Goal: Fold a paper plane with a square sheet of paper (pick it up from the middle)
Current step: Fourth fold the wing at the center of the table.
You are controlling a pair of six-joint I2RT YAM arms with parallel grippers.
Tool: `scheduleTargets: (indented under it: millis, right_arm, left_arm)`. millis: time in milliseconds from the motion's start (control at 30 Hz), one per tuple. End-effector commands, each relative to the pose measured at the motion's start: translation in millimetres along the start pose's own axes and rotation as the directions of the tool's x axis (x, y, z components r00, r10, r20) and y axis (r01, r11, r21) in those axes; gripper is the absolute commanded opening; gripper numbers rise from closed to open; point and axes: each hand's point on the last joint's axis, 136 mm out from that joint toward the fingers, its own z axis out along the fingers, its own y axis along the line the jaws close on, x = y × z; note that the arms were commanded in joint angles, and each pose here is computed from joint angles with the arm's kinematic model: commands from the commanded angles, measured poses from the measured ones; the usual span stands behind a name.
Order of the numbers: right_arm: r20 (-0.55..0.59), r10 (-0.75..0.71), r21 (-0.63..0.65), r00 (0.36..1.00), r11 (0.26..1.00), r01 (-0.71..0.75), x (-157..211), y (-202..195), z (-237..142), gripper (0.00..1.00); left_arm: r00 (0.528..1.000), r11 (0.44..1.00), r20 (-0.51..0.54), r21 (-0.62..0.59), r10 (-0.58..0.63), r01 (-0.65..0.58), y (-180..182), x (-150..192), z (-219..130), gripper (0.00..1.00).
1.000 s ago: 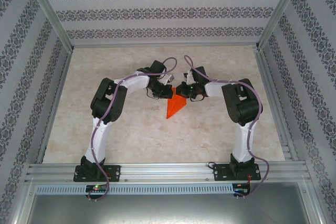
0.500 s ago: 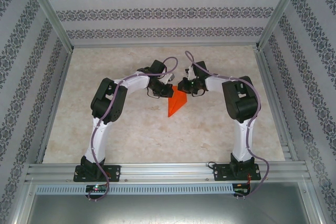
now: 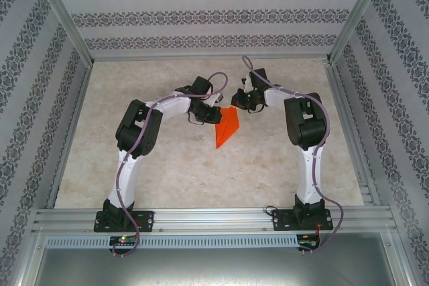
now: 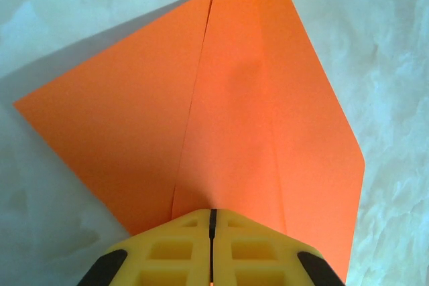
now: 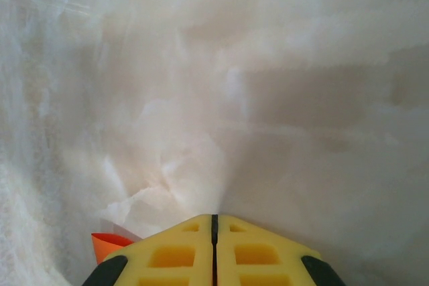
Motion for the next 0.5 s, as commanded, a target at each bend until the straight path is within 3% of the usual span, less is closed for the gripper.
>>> scheduleTargets:
  millis: [0, 200, 467]
  right_arm:
    - [0.064, -0.007, 0.11, 0.998, 0.994, 0.0, -24.1, -32.2, -3.3, 0.08]
    - [0.094, -0.035, 0.06, 0.995, 0.998, 0.029, -22.4, -9.2, -30.8, 0.08]
    - [0.02, 0.02, -0.121, 1.0, 0.992, -0.017, 43.5, 26.3, -44.7, 0.07]
  left_arm:
    - [0.978, 0.987, -0.183, -0.145, -0.096, 0.07, 44.3, 62.1, 19.9, 0.08]
    - [0.981, 0.989, -0.169, -0.122, -0.099, 0.079, 38.1, 56.1, 18.5, 0.09]
    - [0.986, 0.994, -0.137, -0.06, -0.096, 0.089, 24.2, 45.7, 14.5, 0.09]
